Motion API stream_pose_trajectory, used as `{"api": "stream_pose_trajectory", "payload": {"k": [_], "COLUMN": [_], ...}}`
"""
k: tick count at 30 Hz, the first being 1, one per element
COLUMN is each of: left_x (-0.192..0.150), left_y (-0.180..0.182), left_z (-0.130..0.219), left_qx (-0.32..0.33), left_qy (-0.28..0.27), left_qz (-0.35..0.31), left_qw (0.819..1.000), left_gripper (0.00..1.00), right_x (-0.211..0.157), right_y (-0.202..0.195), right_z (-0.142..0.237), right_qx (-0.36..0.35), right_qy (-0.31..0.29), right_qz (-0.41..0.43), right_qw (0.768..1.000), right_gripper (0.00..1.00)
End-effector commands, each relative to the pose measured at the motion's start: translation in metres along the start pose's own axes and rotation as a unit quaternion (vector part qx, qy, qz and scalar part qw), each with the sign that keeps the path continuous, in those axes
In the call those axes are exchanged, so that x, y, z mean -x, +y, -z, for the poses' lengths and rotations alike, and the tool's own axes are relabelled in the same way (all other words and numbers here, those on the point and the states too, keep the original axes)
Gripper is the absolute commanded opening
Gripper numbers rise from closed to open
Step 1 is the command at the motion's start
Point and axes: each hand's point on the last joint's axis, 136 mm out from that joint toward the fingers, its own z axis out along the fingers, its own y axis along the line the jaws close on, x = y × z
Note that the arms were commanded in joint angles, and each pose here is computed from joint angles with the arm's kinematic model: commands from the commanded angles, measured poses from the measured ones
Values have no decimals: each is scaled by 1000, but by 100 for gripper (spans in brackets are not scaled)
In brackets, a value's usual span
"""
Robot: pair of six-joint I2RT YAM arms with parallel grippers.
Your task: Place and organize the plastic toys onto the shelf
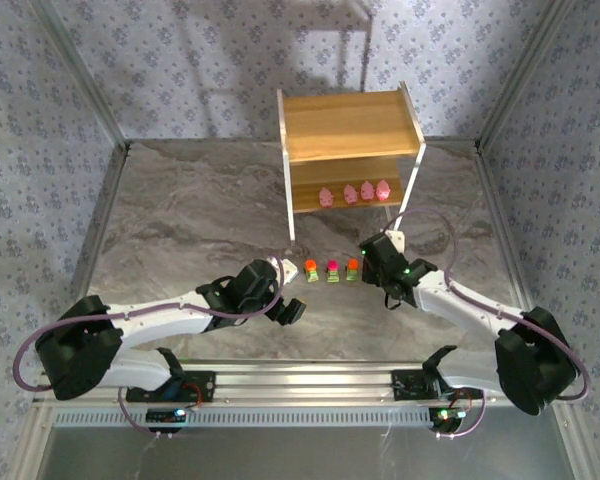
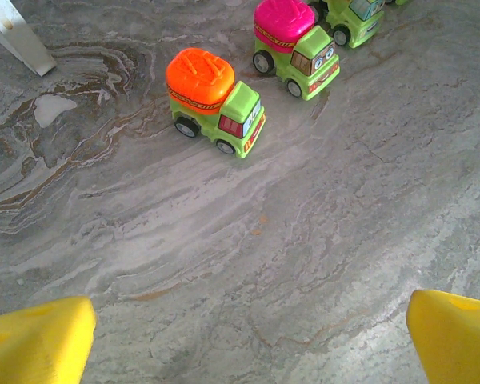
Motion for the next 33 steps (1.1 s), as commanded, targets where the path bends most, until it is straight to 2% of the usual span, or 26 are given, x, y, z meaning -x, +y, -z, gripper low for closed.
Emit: {"api": "stream_pose_trajectory", "payload": {"k": [1,33], "left_x": [16,16], "left_y": [-5,-1], "left_z": [5,5], "left_qx": [-3,8], "left_qy": [-22,-18], "left_qz": [-8,-10], "left_qw": [1000,1000], "left_gripper": [100,99], "right_x": [-2,15], "right_y": [2,22], "right_z": [-7,-31], "right_qx": [2,5], "right_qy": [8,18], "right_qz": [13,34], "right_qw": [1000,999], "right_gripper": [57,53]}}
